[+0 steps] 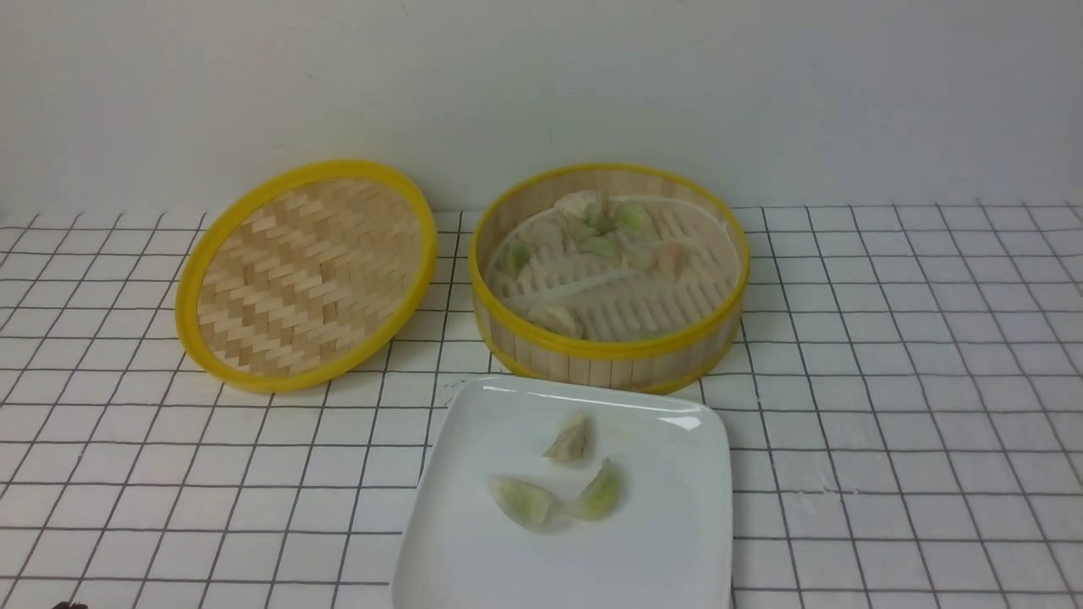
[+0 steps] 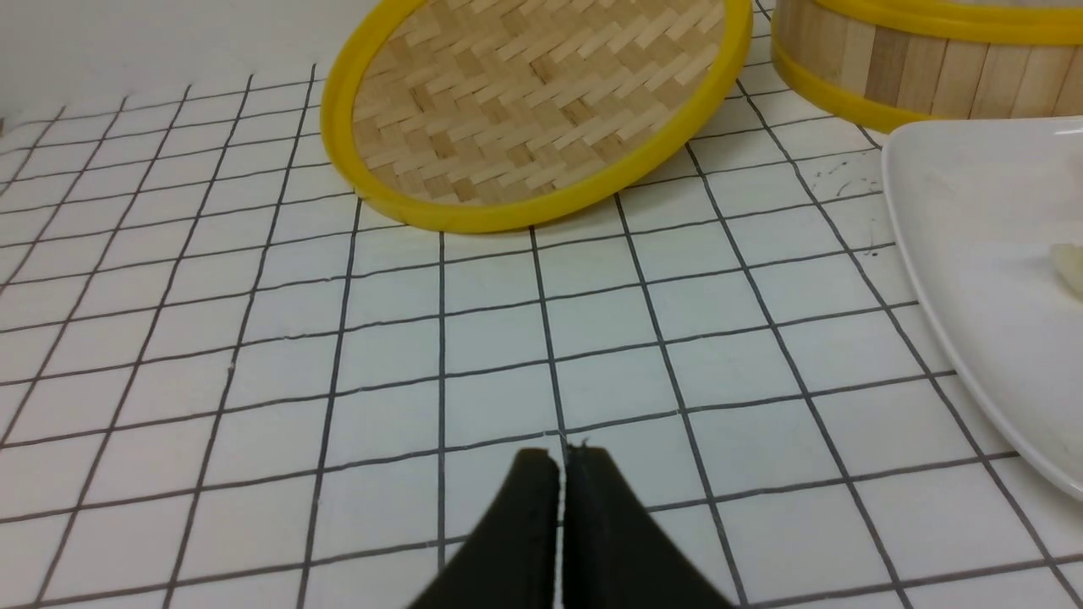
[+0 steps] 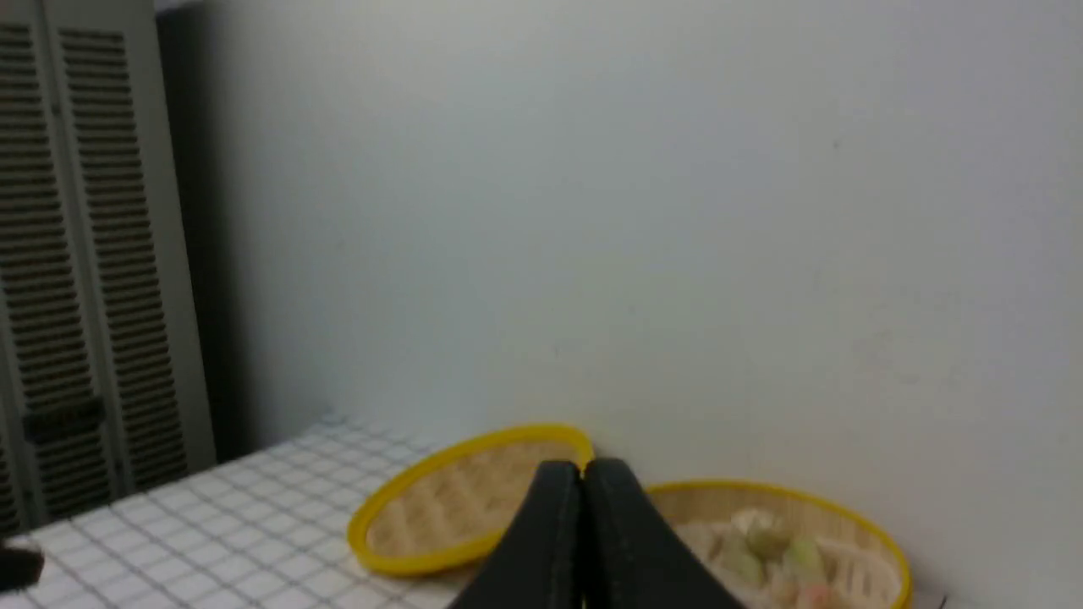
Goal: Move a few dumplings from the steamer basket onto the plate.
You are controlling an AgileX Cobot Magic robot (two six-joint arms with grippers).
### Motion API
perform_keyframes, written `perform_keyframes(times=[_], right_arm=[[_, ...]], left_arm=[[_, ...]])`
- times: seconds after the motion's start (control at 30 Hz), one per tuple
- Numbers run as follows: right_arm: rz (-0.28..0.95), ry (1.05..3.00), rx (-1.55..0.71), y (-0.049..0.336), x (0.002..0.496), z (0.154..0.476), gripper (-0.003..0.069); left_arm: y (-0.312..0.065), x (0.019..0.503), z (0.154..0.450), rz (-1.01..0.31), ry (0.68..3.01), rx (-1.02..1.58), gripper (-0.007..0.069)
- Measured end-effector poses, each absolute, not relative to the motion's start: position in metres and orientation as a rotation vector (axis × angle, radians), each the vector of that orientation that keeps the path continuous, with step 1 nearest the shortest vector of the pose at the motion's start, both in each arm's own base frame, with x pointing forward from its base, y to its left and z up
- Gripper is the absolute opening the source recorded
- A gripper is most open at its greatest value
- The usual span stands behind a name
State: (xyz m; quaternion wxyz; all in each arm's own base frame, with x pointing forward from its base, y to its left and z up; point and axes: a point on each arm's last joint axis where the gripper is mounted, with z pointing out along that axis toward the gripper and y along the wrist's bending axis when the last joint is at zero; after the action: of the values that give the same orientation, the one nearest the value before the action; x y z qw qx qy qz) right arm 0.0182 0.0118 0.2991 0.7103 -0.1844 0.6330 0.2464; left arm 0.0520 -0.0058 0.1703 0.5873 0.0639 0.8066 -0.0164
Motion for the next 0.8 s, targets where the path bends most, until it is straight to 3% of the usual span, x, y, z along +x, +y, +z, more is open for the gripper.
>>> perform_keyframes(times=[0.27,0.3,0.43,0.8], right_arm=[[0.266,1.636,-0.209,0.013,0.043,0.235,-0.0015],[0.186,1.692,-0.135,0.009,0.047,0.217,-0.0015],[0.070,1.820,-0.005,0.002,0.053,0.179,-0.0015],[0.042,1.793,0.039,0.000,0.054,0.180,-0.0015]], left_arm=[[-0.006,0.052,0.170,-0.038,1.880,0.150,-0.0006],[-0.006,0.052,0.170,-0.037,1.880,0.151,-0.0006],[-0.006,0.052,0.170,-0.037,1.880,0.151,-0.0006],[-0.006,0.052,0.170,-0.036,1.879,0.152,-0.0006]])
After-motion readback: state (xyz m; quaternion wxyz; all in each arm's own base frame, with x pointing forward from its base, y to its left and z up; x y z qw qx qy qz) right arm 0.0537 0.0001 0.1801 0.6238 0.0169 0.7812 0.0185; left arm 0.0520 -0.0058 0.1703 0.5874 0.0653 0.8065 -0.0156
